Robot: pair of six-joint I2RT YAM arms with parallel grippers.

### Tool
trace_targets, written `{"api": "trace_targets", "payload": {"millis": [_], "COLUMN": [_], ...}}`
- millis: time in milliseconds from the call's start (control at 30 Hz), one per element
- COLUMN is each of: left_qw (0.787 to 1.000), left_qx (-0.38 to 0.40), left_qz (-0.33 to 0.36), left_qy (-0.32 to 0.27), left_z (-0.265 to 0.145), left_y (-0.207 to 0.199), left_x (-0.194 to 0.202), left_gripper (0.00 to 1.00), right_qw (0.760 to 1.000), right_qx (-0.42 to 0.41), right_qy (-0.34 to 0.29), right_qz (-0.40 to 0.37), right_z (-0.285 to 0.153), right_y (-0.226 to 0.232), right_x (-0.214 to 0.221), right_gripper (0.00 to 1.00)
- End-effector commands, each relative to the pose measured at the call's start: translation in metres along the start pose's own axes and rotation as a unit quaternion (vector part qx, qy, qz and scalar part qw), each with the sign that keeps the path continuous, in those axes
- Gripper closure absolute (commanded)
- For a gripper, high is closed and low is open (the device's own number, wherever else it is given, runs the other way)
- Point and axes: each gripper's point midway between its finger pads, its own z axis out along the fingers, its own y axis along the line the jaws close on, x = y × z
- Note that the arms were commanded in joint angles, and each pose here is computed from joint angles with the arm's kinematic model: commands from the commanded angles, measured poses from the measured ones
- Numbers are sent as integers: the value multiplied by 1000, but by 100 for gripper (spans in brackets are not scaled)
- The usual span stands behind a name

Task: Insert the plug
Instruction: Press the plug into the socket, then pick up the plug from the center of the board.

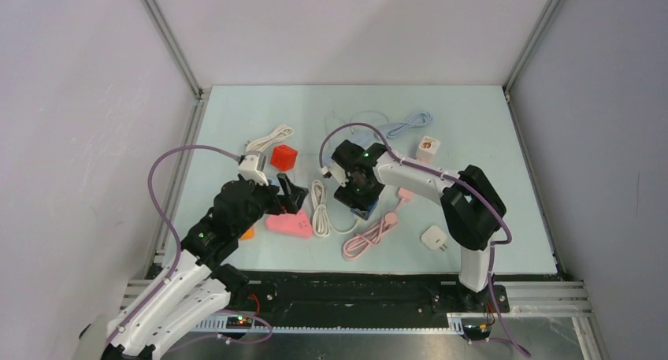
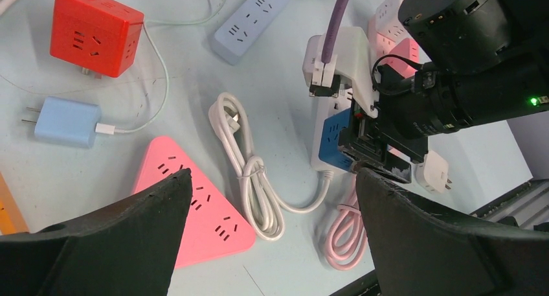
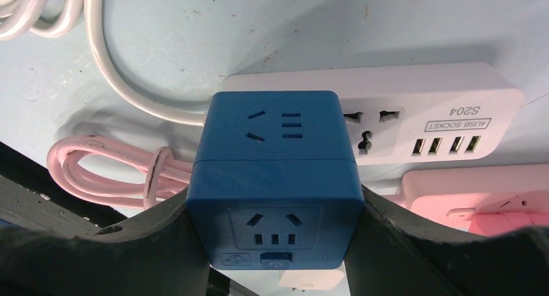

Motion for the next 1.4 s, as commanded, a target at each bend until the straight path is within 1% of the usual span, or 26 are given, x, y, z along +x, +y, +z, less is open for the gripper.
{"api": "trace_targets", "payload": {"millis": [0,133,367,567,633,667,700,733,767,800,833,867,967,1000,1033,1067,1133,1200,1367], "left_qw": [1000,1000,1000,1000,1000,1000,1000,1000,1000,1000,1000,1000,999,999,999,999,999,999,999], "left_qx": [-14,-16,-20,-20,-19,-19,-19,-19,-19,-19,-20,-21,-21,-21,-21,-22,-23,-26,-31], "left_qz": [8,9,10,10,10,10,10,11,11,12,12,13,16,16,17,18,19,20,22], "left_qy": [-9,-8,-9,-9,-10,-11,-12,-14,-15,-16,-18,-18,-19,-18,-18,-18,-19,-21,-23], "left_z": [0,1,1,1,0,0,-1,-1,-2,-3,-3,-4,-5,-5,-5,-6,-7,-8,-10], "left_y": [7,8,10,10,9,9,9,8,8,8,8,8,7,7,7,7,8,9,10], "left_x": [-2,-2,-1,-2,-3,-4,-4,-6,-7,-8,-9,-10,-12,-12,-12,-13,-14,-15,-17], "left_gripper": [0,0,0,0,0,0,0,0,0,0,0,0,0,0,0,0,0,0,0], "right_qw": [993,990,987,988,990,992,994,996,997,998,999,999,998,998,998,998,997,996,988], "right_qx": [-29,-24,-29,-20,1,9,14,20,23,26,30,40,51,55,57,59,62,65,73], "right_qy": [111,136,157,155,138,123,107,87,70,48,35,16,-19,-26,-32,-35,-46,-63,-134], "right_qz": [-2,-10,-19,-11,-9,-8,-6,-7,-8,-11,-16,-16,-17,-17,-16,-16,-14,-6,23], "right_z": [61,69,82,82,76,70,67,58,53,41,35,24,-1,-7,-14,-18,-27,-37,-79], "right_y": [19,21,29,28,21,18,16,13,12,11,10,6,0,-1,-2,-3,-3,-3,-3], "right_x": [46,46,48,46,36,29,21,12,4,-5,-11,-20,-36,-40,-42,-43,-44,-45,-43], "right_gripper": [100,100,100,100,90,76,68,56,51,43,40,35,28,24,15,4,1,1,1]}}
